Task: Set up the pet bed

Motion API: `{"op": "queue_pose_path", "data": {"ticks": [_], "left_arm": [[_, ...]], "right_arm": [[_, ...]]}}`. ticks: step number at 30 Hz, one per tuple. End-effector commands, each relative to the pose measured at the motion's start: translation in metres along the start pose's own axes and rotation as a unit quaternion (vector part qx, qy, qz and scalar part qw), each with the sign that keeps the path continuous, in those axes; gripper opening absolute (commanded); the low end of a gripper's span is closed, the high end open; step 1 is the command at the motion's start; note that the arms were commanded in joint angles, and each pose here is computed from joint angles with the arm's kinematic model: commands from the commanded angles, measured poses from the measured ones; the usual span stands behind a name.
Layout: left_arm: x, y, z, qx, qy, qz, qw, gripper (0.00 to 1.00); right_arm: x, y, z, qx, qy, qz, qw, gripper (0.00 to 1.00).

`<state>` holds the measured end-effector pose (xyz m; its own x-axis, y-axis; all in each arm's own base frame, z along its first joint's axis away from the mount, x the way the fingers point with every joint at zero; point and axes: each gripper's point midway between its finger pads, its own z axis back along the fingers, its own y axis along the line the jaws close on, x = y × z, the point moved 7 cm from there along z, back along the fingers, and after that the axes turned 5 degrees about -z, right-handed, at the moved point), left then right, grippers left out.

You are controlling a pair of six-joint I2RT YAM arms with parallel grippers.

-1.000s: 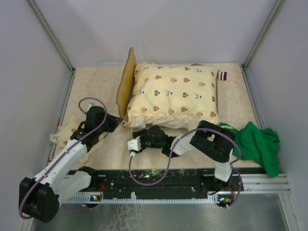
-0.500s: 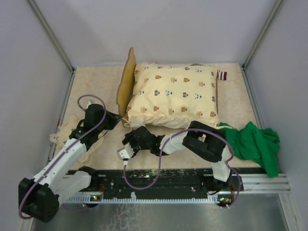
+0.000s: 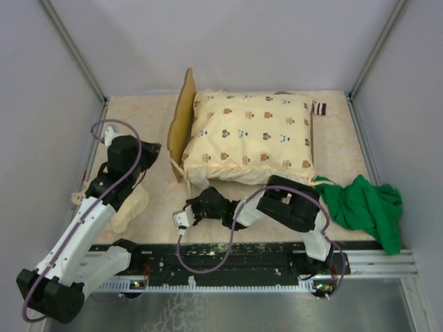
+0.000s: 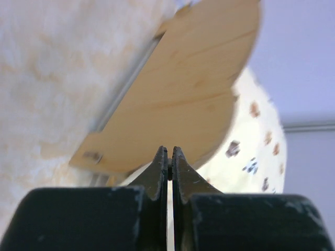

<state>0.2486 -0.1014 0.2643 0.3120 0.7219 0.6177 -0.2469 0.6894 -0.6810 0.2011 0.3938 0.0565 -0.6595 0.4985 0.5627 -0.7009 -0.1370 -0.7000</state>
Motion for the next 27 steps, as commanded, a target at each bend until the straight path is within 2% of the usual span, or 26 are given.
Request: {"op": "queue_pose_path", "data": {"ticks": [1, 7, 11, 17, 23, 27], "left_arm": [[0.060, -0.033, 0.017, 0.001, -0.123, -0.046, 0.991, 0.00], [0.108, -0.060, 0.033, 0.011, -0.216, -0.067, 0.974, 0.00], [0.127, -0.076, 0.040, -0.002, -0.252, -0.062, 0.966, 0.00], [0.138, -0.094, 0.043, -0.026, -0.257, -0.051, 0.965, 0.00], [0.133, -0.093, 0.040, -0.024, -0.244, -0.050, 0.968, 0.00], [0.133, -0.089, 0.036, -0.005, -0.244, -0.065, 0.968, 0.00]], "right_arm": [[0.017, -0.023, 0.009, -0.084, -0.061, -0.064, 0.992, 0.00], [0.005, -0.021, 0.003, -0.091, -0.054, -0.107, 0.989, 0.00], [-0.005, -0.020, 0.000, -0.110, -0.042, -0.127, 0.985, 0.00], [-0.017, -0.013, 0.003, -0.067, -0.009, -0.109, 0.992, 0.00], [-0.037, 0.002, 0.011, -0.021, 0.045, -0.089, 0.995, 0.00], [-0.035, 0.004, 0.012, 0.006, 0.042, -0.092, 0.995, 0.00]]}}
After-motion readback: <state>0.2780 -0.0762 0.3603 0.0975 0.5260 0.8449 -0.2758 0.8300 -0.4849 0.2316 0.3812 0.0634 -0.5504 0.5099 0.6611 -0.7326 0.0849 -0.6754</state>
